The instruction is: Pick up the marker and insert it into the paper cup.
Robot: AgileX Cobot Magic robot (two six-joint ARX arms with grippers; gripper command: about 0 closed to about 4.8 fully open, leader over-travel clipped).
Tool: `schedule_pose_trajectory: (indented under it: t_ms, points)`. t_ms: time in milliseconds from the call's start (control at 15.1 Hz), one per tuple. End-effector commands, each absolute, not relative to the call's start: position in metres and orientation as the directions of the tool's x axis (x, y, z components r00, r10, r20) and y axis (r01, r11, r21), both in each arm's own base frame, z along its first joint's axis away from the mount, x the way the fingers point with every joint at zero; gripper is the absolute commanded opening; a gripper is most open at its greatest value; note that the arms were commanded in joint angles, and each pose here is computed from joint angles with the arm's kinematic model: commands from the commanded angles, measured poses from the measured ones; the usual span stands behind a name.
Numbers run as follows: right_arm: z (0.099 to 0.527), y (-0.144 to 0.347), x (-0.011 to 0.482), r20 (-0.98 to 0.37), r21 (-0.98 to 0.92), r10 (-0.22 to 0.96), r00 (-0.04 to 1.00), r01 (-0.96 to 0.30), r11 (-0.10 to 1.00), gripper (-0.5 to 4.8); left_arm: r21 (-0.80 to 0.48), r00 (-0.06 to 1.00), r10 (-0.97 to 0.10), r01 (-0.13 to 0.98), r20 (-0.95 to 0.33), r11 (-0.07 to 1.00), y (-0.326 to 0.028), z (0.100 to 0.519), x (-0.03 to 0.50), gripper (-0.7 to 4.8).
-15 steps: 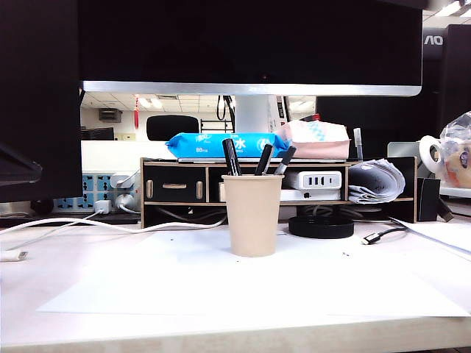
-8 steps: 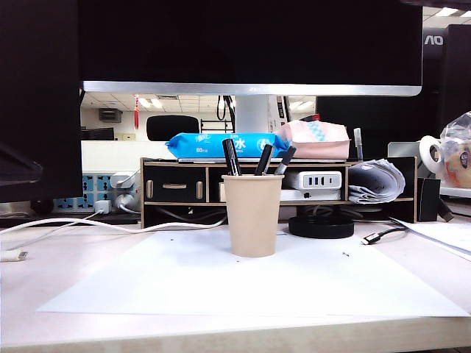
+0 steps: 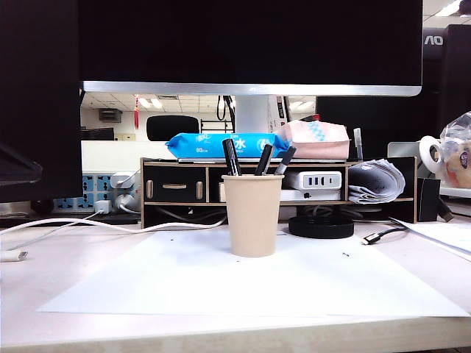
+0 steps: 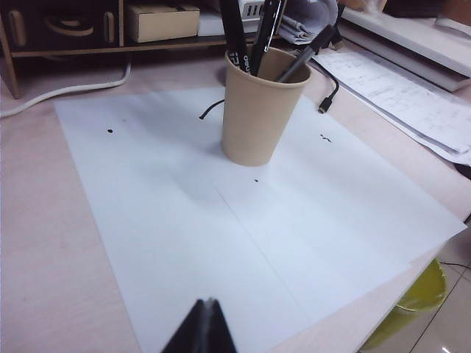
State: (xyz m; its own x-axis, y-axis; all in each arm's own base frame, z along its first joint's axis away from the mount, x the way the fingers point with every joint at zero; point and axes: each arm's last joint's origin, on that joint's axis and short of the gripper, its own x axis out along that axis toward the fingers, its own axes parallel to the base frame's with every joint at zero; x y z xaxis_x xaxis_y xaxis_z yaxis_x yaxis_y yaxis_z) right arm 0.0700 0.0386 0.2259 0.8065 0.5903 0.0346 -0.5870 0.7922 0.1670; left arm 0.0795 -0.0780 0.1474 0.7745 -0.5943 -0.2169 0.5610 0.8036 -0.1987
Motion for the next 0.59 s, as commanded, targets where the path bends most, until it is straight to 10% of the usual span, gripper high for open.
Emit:
schedule_pose_trajectory:
  t_ms: [66,594]
  points:
    - [0.225,0.036,0.067,0.039,0.168,0.56,0.827,-0.558,0.813,-0.06,-0.204,0.776,-0.597,0.563,-0.205,0.801,-0.078,0.149,0.08,-0.05]
    - [0.188,0.042,0.082,0.037,0.169,0.53,0.847,-0.528,0.832,-0.06,-0.204,0.773,-0.599,0.564,-0.208,0.8,-0.078,0.149,0.08,-0.05]
